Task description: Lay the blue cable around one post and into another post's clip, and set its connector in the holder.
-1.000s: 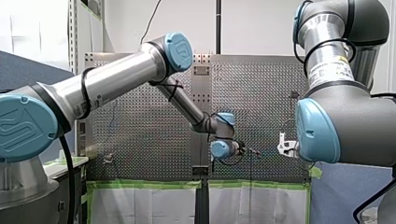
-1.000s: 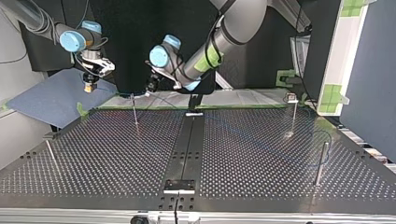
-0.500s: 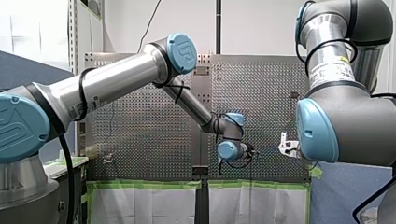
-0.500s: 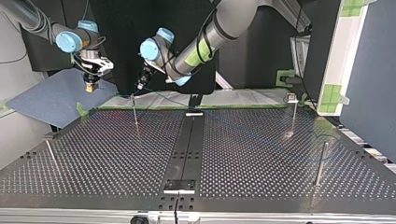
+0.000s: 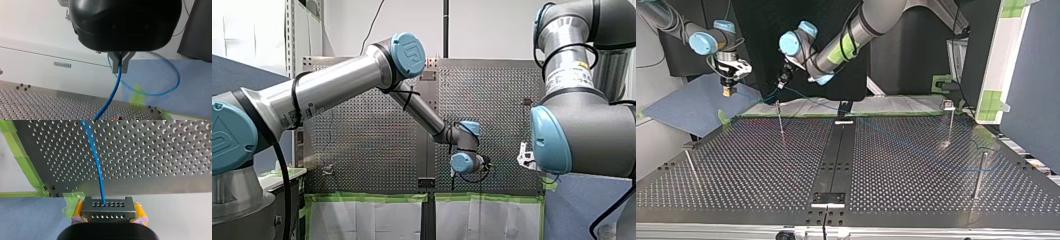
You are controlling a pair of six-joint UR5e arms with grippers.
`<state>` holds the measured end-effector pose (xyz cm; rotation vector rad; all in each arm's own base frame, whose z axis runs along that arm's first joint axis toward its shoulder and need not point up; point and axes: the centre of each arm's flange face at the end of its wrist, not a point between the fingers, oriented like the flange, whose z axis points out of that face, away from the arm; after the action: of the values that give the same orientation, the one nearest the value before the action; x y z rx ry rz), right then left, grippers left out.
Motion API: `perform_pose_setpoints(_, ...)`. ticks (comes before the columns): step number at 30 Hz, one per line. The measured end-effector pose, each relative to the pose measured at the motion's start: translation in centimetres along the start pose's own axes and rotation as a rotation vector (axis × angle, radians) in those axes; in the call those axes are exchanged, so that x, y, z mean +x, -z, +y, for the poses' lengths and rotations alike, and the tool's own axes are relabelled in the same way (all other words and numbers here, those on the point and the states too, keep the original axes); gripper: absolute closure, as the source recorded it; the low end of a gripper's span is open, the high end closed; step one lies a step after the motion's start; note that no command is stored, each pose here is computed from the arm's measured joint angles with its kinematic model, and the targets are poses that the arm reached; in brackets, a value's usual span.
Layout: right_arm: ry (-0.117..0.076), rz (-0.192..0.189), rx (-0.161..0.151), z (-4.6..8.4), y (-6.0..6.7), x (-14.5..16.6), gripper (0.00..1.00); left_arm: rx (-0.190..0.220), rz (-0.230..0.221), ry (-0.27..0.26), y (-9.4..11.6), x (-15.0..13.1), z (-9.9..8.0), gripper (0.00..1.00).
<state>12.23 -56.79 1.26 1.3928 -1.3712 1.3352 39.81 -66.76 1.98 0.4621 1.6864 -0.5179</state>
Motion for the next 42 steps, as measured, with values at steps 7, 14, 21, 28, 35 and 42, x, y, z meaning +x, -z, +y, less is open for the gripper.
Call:
perform_pose_setpoints(7,-0.038,0.033,0.015,0.9,-0.5,0.2,0.83,-0.016,-0.003,0.002,0.2,0.3,-0.2,0.99)
perform_pose_setpoints(14,-0.066,0.046,0.012,1.7,-0.6,0.4,0.83,-0.043,-0.003,0.002,0.0,0.3,0.6,0.99)
perform_pose_setpoints(21,-0.091,0.053,0.018,2.2,-0.7,0.6,0.83,-0.054,-0.007,0.005,-0.4,0.2,1.4,0.99)
perform_pose_setpoints(28,-0.152,0.064,-0.002,3.8,-0.8,0.8,0.83,-0.074,-0.007,0.007,-0.8,0.5,3.2,0.99)
perform_pose_setpoints(35,-0.192,0.085,-0.016,5.0,-0.9,1.1,0.83,-0.089,-0.011,0.013,-1.4,0.5,5.2,0.99)
perform_pose_setpoints(42,-0.182,0.091,0.001,4.8,-1.0,1.1,0.83,-0.089,-0.008,0.014,-1.5,0.7,5.9,0.99)
